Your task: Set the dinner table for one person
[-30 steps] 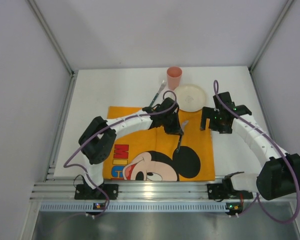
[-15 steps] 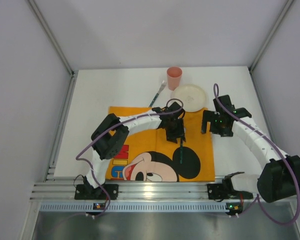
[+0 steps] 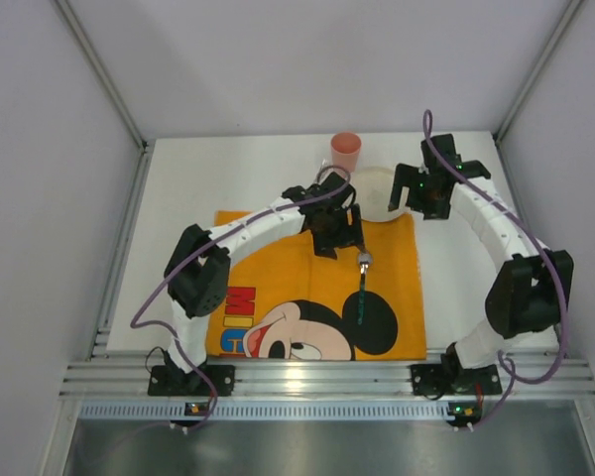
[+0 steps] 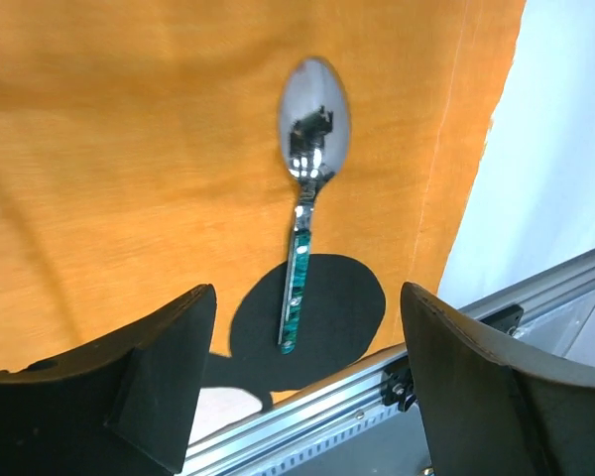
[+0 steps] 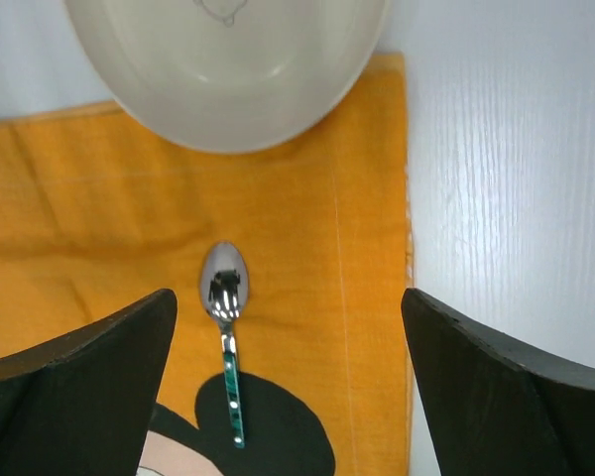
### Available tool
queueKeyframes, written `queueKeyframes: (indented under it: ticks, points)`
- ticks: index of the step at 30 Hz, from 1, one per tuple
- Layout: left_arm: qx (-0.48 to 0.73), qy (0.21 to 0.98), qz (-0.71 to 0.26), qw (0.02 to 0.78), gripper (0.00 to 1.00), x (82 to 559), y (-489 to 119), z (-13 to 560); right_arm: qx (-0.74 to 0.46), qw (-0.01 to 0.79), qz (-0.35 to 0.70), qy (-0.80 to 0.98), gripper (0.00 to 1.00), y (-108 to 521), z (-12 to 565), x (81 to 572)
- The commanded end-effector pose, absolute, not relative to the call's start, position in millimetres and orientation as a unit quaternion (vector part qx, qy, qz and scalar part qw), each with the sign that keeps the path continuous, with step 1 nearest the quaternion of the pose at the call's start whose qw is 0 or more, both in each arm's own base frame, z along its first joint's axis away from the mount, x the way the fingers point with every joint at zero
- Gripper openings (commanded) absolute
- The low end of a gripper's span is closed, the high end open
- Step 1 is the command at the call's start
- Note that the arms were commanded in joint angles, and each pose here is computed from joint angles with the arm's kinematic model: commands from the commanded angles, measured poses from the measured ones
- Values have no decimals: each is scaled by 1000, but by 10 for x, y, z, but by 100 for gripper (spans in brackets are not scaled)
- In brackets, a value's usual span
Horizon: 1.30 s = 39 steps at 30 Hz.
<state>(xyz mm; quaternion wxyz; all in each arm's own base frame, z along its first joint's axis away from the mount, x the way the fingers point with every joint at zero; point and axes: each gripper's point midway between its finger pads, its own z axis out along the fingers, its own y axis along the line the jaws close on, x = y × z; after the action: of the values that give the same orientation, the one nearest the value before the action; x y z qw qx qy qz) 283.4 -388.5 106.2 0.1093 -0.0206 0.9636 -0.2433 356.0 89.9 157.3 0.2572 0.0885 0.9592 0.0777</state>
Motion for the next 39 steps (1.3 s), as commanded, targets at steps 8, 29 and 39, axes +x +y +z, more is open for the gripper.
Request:
queueKeyframes:
  ticks: [8, 29, 39]
  points:
    - [-99, 960, -190, 182, 79, 3008, -2713, 1577, 131, 259, 72, 954, 95, 783, 1267, 4730]
    - [-127, 956, -113, 238, 78, 3338, -1732, 1599, 174, 185, 0, 967, 0, 552, 404, 5006]
    - [-80, 960, -42, 265, 78, 3741, -1582, 1562, 171, 290, -16, 941, 0, 378, 1539, 4851]
